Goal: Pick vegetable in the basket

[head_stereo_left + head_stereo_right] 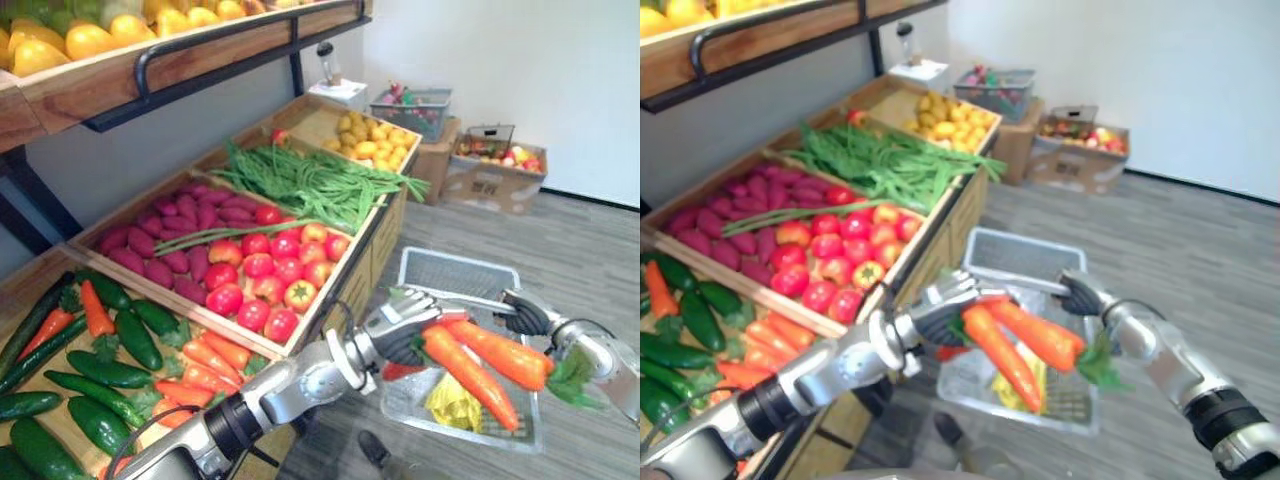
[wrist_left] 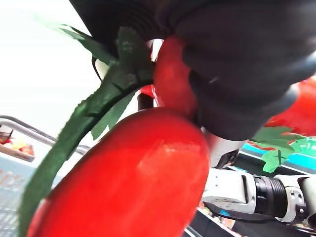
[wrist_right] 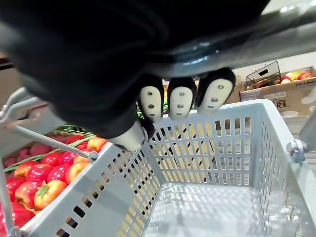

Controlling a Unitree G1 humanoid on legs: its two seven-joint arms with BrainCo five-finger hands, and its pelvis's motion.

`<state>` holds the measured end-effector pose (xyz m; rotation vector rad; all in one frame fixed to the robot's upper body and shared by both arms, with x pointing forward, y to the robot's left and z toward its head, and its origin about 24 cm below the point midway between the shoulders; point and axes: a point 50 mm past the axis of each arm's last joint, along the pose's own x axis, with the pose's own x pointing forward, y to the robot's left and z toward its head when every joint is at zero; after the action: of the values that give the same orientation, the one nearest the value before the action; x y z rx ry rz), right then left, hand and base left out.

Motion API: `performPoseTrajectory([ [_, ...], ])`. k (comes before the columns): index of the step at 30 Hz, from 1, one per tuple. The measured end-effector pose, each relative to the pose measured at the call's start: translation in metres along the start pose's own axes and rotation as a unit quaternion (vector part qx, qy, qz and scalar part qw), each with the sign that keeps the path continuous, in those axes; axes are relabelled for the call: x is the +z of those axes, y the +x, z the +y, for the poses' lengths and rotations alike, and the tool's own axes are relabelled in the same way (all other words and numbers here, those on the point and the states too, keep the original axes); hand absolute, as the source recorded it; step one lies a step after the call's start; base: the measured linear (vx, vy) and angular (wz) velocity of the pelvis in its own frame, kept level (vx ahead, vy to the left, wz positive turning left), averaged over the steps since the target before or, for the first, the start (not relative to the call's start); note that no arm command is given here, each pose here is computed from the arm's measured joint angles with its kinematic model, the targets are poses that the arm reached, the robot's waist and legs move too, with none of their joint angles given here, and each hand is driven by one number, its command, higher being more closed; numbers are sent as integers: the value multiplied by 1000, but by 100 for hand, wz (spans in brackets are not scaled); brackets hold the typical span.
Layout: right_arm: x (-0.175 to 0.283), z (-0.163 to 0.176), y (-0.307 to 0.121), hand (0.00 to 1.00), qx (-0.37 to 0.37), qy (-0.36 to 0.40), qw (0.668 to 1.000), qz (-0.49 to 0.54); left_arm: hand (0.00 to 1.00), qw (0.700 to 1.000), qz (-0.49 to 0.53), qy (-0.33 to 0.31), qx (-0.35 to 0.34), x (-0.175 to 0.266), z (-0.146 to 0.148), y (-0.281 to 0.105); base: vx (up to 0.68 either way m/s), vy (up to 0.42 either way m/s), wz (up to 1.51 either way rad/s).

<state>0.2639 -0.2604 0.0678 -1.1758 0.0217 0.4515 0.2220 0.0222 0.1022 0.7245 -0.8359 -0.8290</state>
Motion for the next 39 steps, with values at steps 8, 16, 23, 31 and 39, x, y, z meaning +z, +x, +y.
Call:
performPoseTrajectory([
  [8,15,0,6,100,18,-4,999,-34,100,999,-3,-31,-43,2,-28,12,72,-4,-8],
  [16,27,4,17,100,35,-13,998,-57,100,995,14,-33,-95,-5,-52,14,83,-6,-3],
  [23,39,3,26,100,25,2,996,-80,100,988,73,20,-132,-35,-60,14,52,-20,-14],
  [31,63,-5,46,100,8,31,992,-119,0,962,192,109,-162,-86,-55,7,103,-16,-5],
  [39,70,-4,51,100,10,40,991,-130,0,937,261,155,-172,-110,-53,0,37,-26,-6],
])
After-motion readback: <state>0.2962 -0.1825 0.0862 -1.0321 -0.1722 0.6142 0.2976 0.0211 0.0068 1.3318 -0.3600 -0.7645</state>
